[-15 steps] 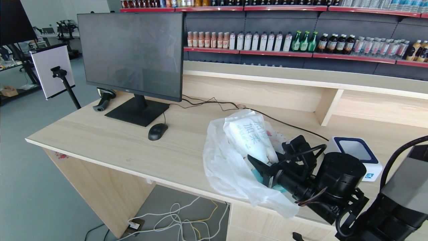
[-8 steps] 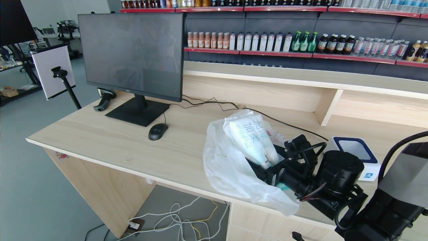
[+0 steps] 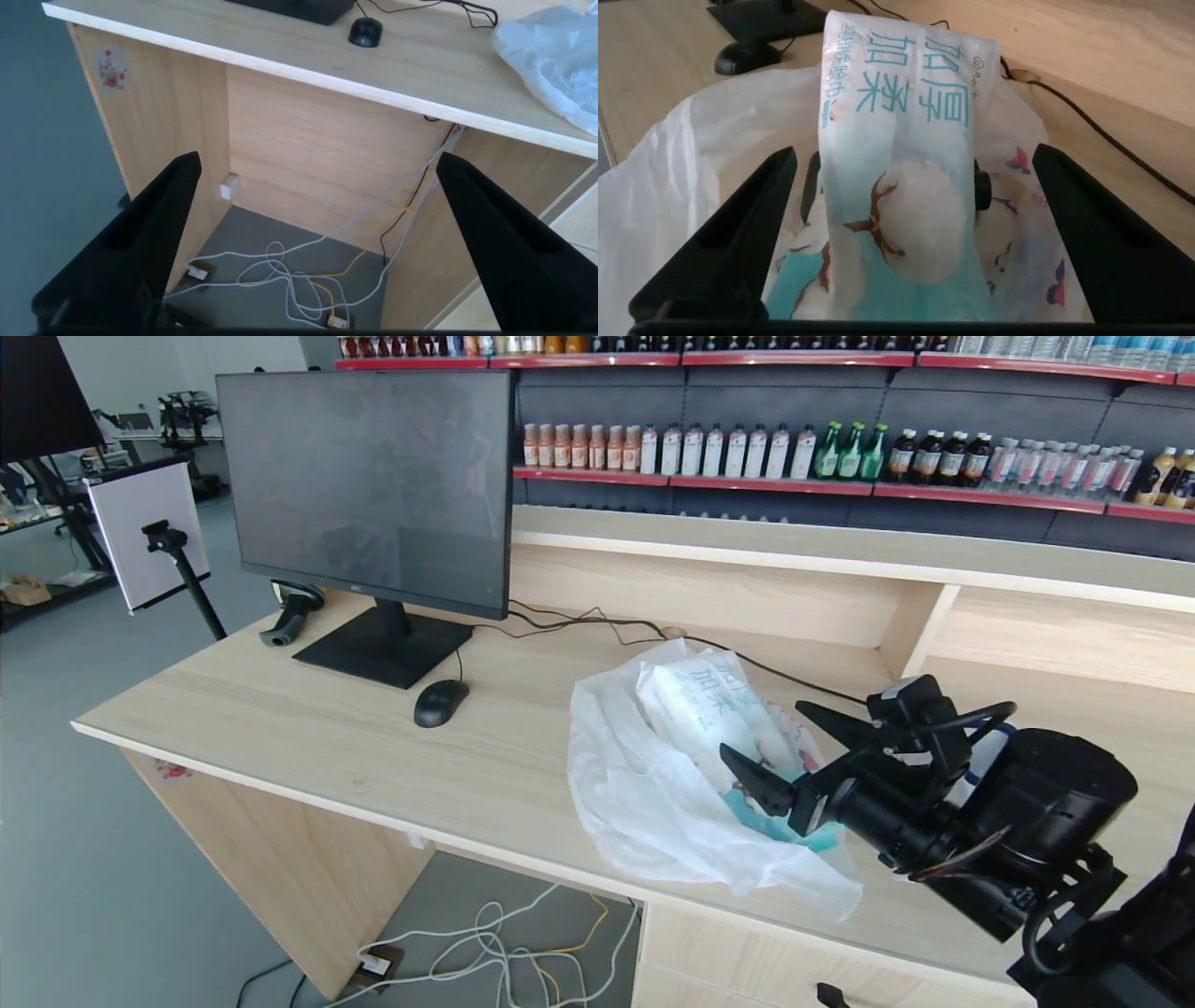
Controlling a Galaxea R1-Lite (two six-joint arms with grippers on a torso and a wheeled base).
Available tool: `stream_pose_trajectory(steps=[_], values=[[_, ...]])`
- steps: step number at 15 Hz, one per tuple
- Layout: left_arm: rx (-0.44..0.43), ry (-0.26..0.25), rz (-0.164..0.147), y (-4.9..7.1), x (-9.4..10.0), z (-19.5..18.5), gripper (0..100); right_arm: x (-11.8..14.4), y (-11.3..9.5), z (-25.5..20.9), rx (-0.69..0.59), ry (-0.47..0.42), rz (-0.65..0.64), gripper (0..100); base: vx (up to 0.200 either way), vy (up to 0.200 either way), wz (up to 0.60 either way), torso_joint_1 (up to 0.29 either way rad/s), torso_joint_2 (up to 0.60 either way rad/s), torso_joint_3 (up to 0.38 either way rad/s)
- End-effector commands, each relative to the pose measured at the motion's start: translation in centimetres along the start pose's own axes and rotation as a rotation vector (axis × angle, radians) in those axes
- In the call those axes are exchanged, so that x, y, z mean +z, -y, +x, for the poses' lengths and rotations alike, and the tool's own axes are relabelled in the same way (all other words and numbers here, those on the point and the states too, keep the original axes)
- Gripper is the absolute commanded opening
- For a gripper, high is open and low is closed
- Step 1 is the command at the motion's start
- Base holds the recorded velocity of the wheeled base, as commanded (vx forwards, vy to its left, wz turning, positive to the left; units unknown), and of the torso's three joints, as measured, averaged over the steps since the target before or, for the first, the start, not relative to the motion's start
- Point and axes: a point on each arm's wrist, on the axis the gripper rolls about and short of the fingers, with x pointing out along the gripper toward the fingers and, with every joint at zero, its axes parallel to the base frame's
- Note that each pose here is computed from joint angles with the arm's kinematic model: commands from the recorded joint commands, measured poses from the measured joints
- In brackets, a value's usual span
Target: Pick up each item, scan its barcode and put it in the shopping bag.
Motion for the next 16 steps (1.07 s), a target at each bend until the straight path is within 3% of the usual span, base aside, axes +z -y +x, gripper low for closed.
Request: stream_pose_trajectory(steps=[1,5,8,13,15,16], values=[[0.001,-0.002,0.001,0.0,0.0,0.0,100,2.0,-0.6,-1.5,0.024,0.063,-0.007,100,0.0,0.0,0.0,0.0,0.0,0.0],[0.001,0.0,0.001,0.0,0.0,0.0,100,4.0,-1.2,-4.1,0.042,0.12,-0.008,100,0.0,0.0,0.0,0.0,0.0,0.0],[0.001,-0.002,-0.002,0.0,0.0,0.0,100,3.5,-1.1,-9.8,0.025,0.07,-0.006,100,0.0,0.0,0.0,0.0,0.0,0.0],[0.001,-0.002,-0.001,0.0,0.0,0.0,100,5.1,-0.2,-15.2,-0.105,0.11,-0.013,100,0.0,0.0,0.0,0.0,0.0,0.0],[0.002,-0.003,-0.002,0.0,0.0,0.0,100,4.7,-0.4,-18.8,-0.155,0.017,-0.025,100,0.0,0.0,0.0,0.0,0.0,0.0],[0.001,-0.002,-0.002,0.0,0.0,0.0,100,2.7,-1.1,-23.4,-0.159,-0.125,-0.073,100,0.0,0.0,0.0,0.0,0.0,0.0]])
